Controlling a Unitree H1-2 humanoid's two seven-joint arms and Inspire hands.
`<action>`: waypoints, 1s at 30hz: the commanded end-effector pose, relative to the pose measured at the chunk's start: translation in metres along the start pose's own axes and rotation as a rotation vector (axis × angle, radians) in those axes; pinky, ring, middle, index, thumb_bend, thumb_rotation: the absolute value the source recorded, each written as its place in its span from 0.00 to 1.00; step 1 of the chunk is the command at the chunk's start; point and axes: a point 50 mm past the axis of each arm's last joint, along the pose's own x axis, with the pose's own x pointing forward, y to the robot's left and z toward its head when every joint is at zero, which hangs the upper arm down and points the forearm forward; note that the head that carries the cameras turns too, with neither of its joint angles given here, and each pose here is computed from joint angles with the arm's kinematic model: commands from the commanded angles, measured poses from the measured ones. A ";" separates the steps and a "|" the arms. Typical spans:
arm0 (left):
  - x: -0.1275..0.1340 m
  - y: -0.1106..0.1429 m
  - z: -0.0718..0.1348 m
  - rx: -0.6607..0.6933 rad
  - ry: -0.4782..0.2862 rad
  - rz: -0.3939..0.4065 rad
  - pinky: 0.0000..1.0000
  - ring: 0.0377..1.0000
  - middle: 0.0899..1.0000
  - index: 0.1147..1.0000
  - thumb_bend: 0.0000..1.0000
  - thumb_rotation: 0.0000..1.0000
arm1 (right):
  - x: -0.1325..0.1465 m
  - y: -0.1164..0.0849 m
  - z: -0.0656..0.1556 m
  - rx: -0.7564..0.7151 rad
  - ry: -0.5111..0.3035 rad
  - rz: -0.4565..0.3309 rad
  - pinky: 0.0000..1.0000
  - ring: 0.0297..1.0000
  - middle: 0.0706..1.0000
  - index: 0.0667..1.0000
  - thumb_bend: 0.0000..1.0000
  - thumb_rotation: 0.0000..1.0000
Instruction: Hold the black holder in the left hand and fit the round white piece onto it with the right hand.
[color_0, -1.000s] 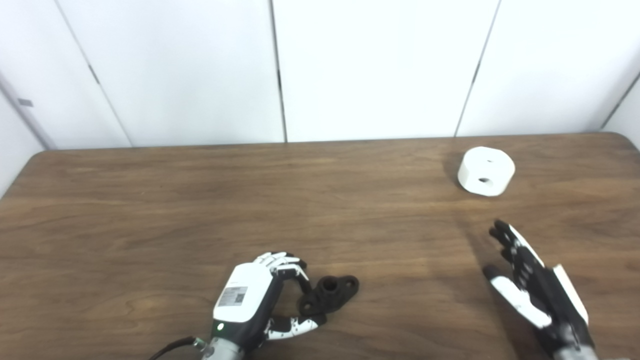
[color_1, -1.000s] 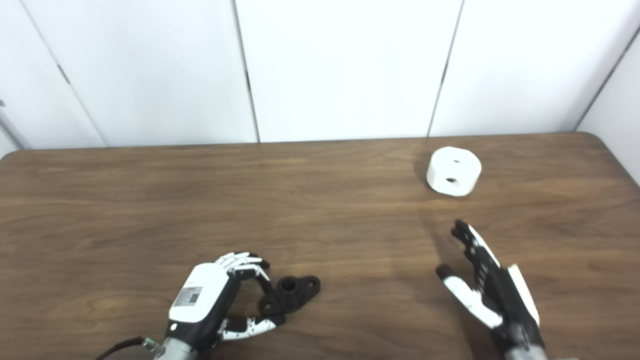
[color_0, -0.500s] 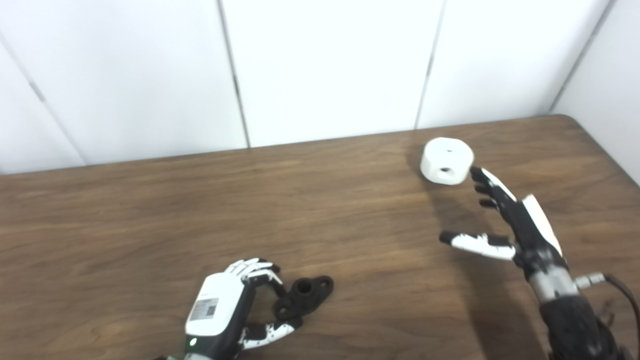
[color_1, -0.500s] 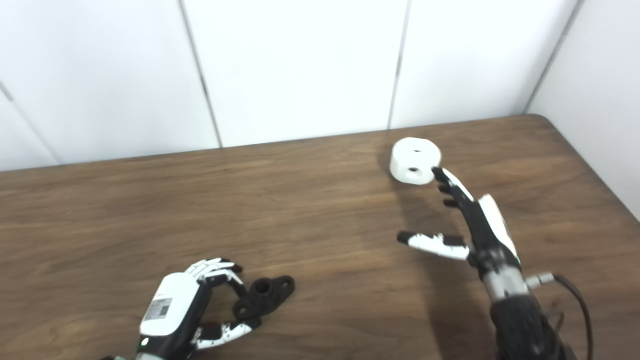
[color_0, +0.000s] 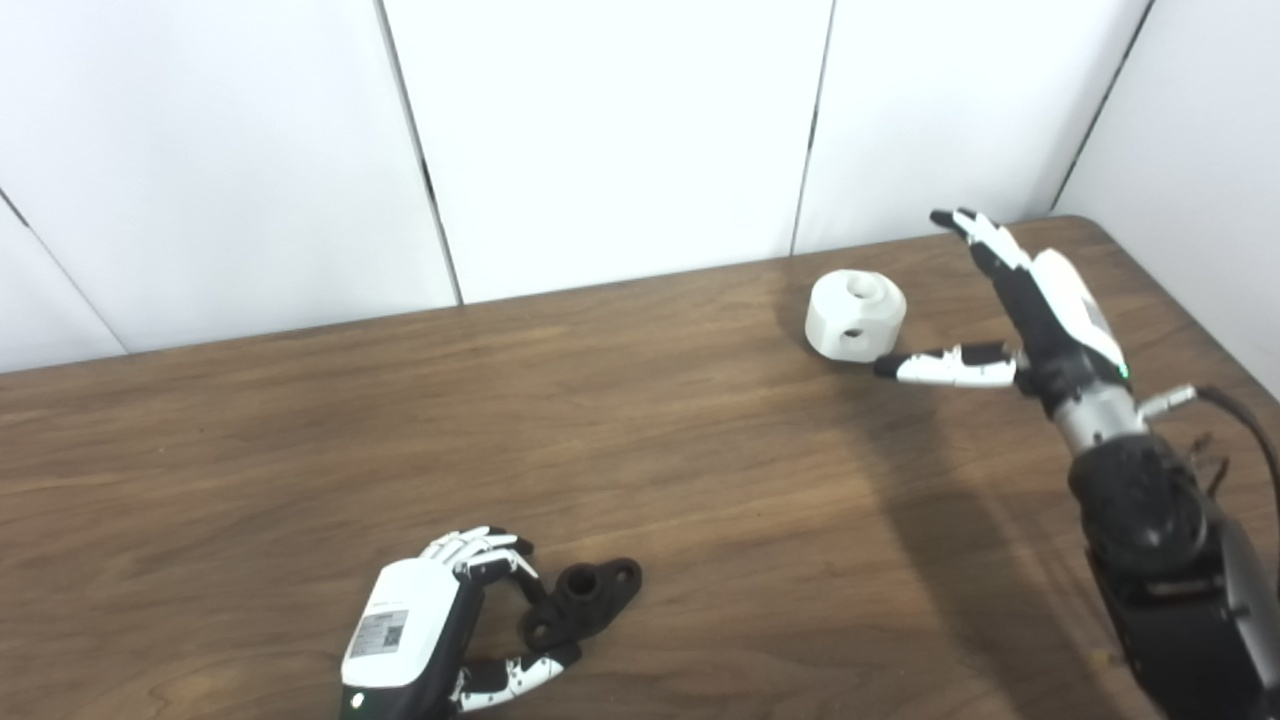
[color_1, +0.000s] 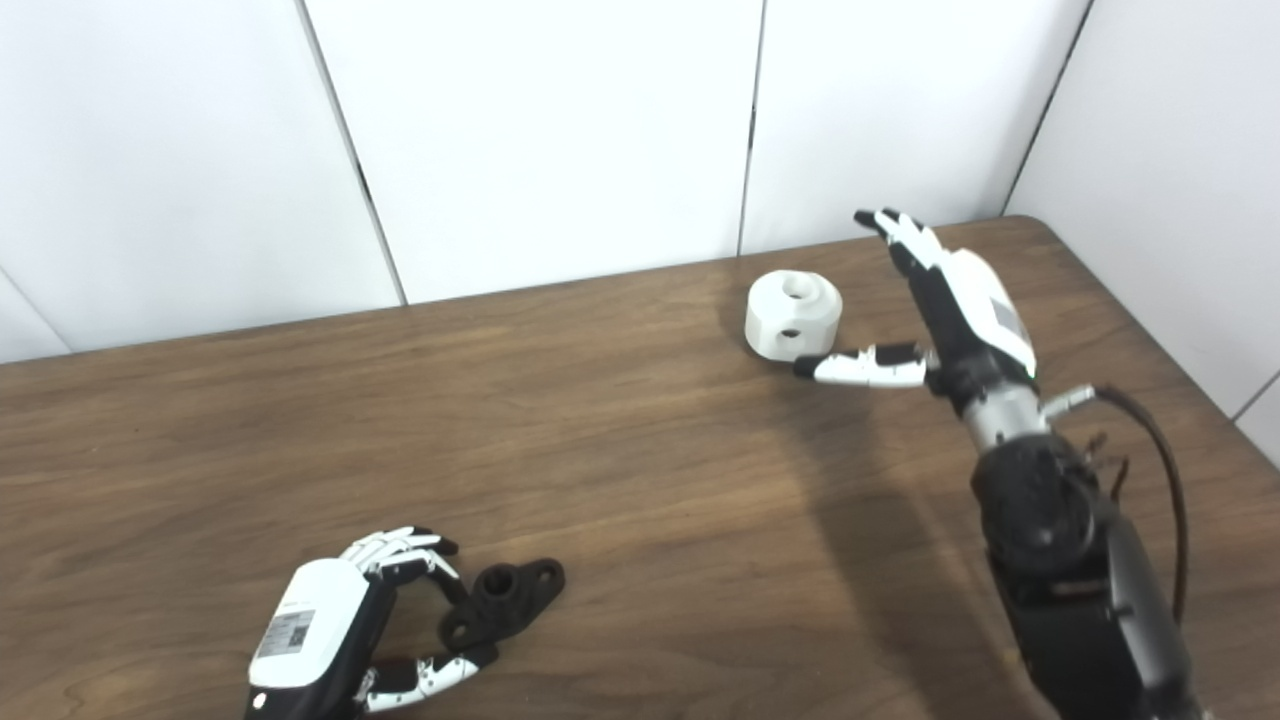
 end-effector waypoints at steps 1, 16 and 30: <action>-0.017 -0.018 -0.019 0.017 0.096 -0.160 0.82 0.82 0.73 0.42 0.52 0.05 | 0.020 -0.019 0.011 -0.041 -0.034 -0.045 0.95 1.00 0.97 0.90 0.86 0.32; -0.019 -0.015 -0.017 0.016 0.096 -0.170 0.84 0.83 0.74 0.42 0.52 0.05 | 0.091 -0.022 0.009 -0.210 0.016 0.105 0.97 1.00 0.99 0.90 0.93 0.32; -0.015 -0.015 -0.010 0.008 0.093 -0.150 0.82 0.82 0.74 0.42 0.52 0.05 | 0.115 -0.022 0.025 -0.343 0.093 0.266 1.00 1.00 1.00 0.87 0.99 0.30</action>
